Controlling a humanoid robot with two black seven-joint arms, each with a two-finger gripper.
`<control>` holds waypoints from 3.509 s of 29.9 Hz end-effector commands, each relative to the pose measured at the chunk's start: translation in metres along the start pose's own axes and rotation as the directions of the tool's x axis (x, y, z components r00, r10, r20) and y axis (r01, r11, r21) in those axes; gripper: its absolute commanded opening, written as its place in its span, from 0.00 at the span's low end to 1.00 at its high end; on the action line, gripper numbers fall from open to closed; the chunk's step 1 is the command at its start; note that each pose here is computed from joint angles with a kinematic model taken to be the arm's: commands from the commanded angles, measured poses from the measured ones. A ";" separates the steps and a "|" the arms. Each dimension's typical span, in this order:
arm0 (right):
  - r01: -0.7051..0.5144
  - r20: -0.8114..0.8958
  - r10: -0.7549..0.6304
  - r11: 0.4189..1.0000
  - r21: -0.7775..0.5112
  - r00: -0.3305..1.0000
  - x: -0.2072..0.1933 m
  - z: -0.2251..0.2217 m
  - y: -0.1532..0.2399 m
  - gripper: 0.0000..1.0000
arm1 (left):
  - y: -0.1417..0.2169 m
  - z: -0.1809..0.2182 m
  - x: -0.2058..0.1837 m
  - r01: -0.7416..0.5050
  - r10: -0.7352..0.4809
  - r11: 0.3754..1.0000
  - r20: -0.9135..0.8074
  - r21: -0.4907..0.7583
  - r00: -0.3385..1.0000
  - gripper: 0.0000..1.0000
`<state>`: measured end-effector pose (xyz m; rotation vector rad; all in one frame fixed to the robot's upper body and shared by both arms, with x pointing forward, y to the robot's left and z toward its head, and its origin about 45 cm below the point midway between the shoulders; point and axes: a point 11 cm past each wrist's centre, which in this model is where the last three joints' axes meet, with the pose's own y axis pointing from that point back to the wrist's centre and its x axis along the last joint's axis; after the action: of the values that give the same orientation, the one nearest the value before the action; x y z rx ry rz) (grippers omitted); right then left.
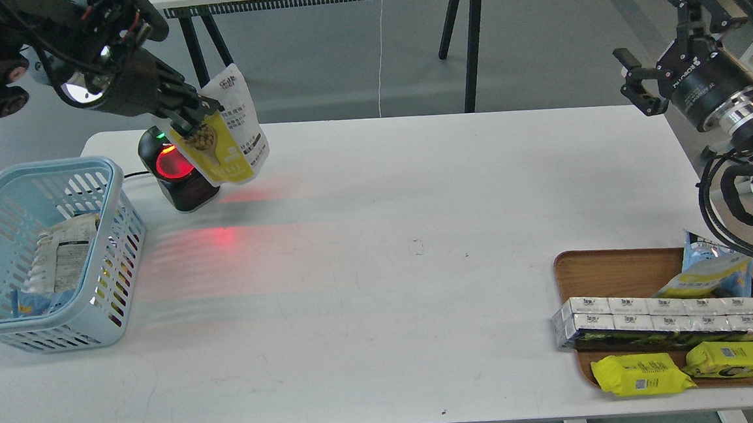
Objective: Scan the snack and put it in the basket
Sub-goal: 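Move the held bag above the blue basket and lower it, then release the bag into the basket and withdraw the left arm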
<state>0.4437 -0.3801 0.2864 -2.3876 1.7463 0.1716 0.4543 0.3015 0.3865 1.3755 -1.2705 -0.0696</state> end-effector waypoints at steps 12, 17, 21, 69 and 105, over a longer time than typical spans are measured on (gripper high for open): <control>0.002 0.024 -0.003 1.000 0.005 1.000 -0.013 0.010 -0.010 0.98 | 0.116 -0.086 -0.090 -0.038 0.109 0.965 -0.264 0.261 0.958 0.00; 0.006 0.030 -0.006 1.000 0.003 1.000 -0.016 0.013 -0.012 0.98 | 0.130 -0.093 -0.135 0.079 0.003 0.952 -0.268 0.295 0.964 0.00; 0.001 0.028 -0.001 1.000 0.002 1.000 -0.014 0.014 -0.012 0.98 | 0.134 -0.092 -0.162 0.132 -0.043 0.944 -0.287 0.301 0.957 0.00; 0.044 0.008 -0.044 0.999 0.000 0.999 -0.026 0.011 -0.019 0.98 | 0.068 -0.061 -0.124 -0.142 0.200 0.976 -0.427 0.164 0.882 0.92; 0.230 0.005 -0.230 0.973 -0.006 0.973 -0.059 0.022 -0.044 0.99 | -0.064 -0.042 -0.070 -0.694 0.088 0.615 -0.908 0.374 -0.411 1.00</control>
<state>0.4679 -0.3130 0.2932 -2.5668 1.4430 0.1159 0.5009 0.3553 0.3321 -0.0633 -0.1543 1.1496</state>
